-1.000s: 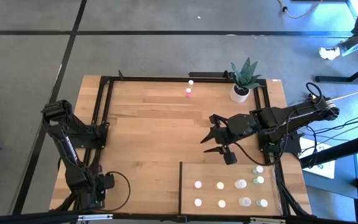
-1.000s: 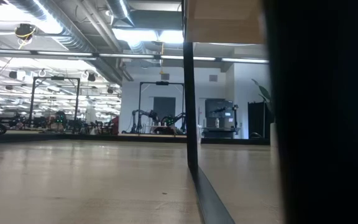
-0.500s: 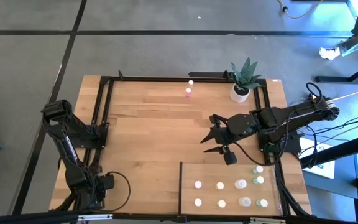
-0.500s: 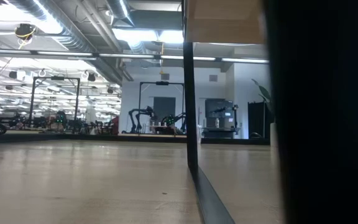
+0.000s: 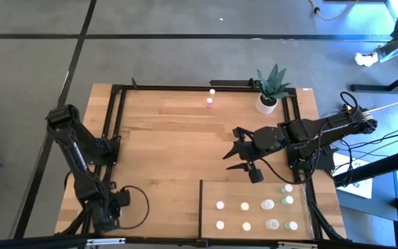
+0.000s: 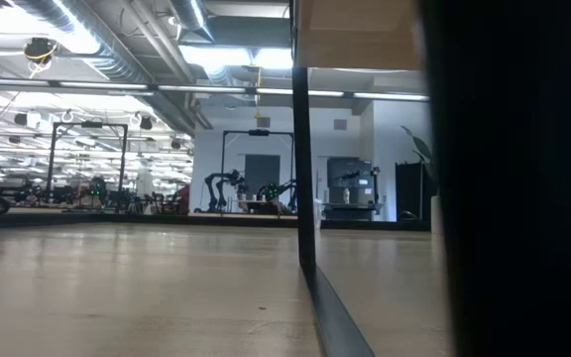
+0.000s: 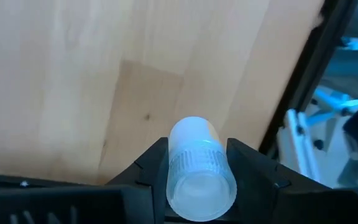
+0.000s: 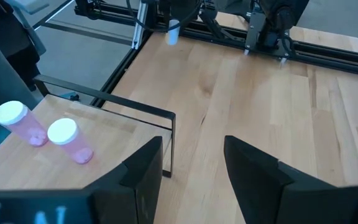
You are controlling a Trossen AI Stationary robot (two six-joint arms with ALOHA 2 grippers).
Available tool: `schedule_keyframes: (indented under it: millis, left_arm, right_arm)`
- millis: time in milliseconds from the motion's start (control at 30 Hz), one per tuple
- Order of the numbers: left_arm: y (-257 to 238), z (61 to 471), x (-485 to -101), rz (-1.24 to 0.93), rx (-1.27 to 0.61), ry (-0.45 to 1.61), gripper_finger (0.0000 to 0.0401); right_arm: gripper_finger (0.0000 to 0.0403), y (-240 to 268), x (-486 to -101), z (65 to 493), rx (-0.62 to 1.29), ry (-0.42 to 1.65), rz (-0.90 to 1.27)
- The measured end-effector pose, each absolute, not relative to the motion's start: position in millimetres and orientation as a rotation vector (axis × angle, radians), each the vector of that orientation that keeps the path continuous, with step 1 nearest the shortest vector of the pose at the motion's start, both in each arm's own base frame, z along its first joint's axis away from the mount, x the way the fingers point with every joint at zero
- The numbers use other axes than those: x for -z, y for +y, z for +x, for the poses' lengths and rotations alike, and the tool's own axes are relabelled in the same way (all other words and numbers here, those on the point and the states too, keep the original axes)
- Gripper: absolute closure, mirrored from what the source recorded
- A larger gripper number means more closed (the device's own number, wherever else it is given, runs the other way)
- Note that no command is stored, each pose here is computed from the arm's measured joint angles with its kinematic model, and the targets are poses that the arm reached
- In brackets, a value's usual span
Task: Pick and place medicine bottles onto shelf by color
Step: Put the transparent pill bottle on the shelf aligned with the other transparent pill bottle
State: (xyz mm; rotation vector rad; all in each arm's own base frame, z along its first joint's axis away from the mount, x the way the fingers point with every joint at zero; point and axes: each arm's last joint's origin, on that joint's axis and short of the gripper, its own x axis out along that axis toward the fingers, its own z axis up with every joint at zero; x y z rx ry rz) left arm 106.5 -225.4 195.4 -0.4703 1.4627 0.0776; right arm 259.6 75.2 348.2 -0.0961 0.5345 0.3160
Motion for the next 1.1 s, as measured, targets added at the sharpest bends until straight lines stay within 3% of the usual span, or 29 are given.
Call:
schedule_keyframes:
  millis: [267, 667, 1100]
  left_arm:
    - [-187, 134, -221, -0.483, -0.061, 1.418, 0.0273]
    - [-112, 196, -272, -0.292, -0.014, 1.328, 0.0273]
    - [-34, 248, -249, -0.161, -0.073, 1.393, 0.0273]
  right_arm:
    - [0.0228, 75, -348, 260, -0.315, 0.535, -0.095]
    - [0.0228, 75, -348, 260, -0.316, 0.535, -0.096]
    - [0.0228, 75, -348, 260, -0.315, 0.534, -0.095]
